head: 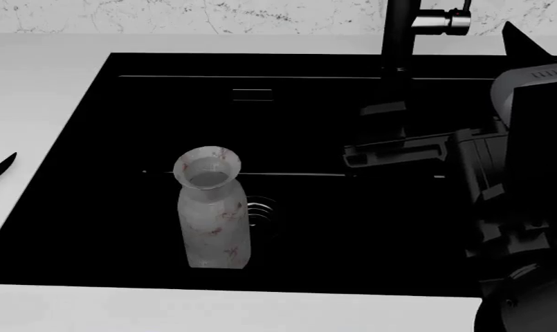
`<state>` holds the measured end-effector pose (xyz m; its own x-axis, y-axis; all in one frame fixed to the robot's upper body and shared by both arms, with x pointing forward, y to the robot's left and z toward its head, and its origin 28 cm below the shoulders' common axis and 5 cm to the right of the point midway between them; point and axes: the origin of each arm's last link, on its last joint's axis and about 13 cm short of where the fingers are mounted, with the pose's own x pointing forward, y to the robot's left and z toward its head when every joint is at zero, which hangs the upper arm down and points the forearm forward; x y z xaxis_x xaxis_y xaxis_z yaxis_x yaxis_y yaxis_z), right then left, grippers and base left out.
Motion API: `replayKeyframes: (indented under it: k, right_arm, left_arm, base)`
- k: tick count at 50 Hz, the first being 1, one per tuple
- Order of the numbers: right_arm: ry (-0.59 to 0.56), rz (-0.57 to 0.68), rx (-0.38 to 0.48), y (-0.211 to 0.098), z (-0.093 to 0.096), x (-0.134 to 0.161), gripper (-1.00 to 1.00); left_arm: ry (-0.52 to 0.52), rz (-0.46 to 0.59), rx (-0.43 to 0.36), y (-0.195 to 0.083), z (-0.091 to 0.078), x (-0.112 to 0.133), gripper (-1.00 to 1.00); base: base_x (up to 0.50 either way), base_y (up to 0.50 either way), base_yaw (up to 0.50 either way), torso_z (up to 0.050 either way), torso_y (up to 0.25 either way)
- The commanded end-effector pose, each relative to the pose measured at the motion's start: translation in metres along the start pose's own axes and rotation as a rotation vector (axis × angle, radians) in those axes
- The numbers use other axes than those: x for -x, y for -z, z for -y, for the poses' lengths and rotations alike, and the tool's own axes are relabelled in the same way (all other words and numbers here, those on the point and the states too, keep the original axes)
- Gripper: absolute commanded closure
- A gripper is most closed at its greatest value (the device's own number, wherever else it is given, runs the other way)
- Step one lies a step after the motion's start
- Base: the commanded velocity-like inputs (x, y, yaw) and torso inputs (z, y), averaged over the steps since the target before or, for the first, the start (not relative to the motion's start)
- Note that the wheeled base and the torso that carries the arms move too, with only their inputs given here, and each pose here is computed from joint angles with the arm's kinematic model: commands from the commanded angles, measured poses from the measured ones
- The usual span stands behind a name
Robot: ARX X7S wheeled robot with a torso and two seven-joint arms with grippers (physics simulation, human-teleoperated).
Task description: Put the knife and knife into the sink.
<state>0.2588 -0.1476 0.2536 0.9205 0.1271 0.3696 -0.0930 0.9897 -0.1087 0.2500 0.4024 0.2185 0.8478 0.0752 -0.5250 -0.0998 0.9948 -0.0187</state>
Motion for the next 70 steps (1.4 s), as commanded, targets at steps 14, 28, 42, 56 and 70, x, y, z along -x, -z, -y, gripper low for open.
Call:
replayKeyframes:
  k: [14,28,42,56,70]
  right_arm:
    - [0.002,-0.001,-0.002,0.001,0.0,-0.001,-1.0]
    - [0.006,0.001,-0.009,0.0,0.001,-0.001,-1.0]
    - [0.005,0.003,-0.012,0.0,0.001,0.0,-1.0]
    - [0.003,0.0,-0.019,0.004,0.0,0.0,-1.0]
    - [-0.015,0.007,-0.026,0.004,-0.003,-0.002,-1.0]
  left_arm:
    - [0.017,-0.066,-0.013,0.019,-0.002,-0.02,-1.0]
    - [-0.025,-0.056,-0.004,0.024,-0.004,-0.019,1.0]
    - [-0.06,0.25,-0.105,-0.025,0.026,-0.01,1.0]
    - [0.136,0.618,-0.382,-0.107,0.114,0.045,1.0]
    - [0.431,0.572,-0.683,-0.091,0.164,0.032,1.0]
  base:
    - [0.0,0.0,0.0,0.0,0.0]
    - [0.0,0.0,0.0,0.0,0.0]
    - [0.0,0.0,0.0,0.0,0.0]
    - [0.0,0.0,0.0,0.0,0.0]
    - [0.0,0.0,0.0,0.0,0.0]
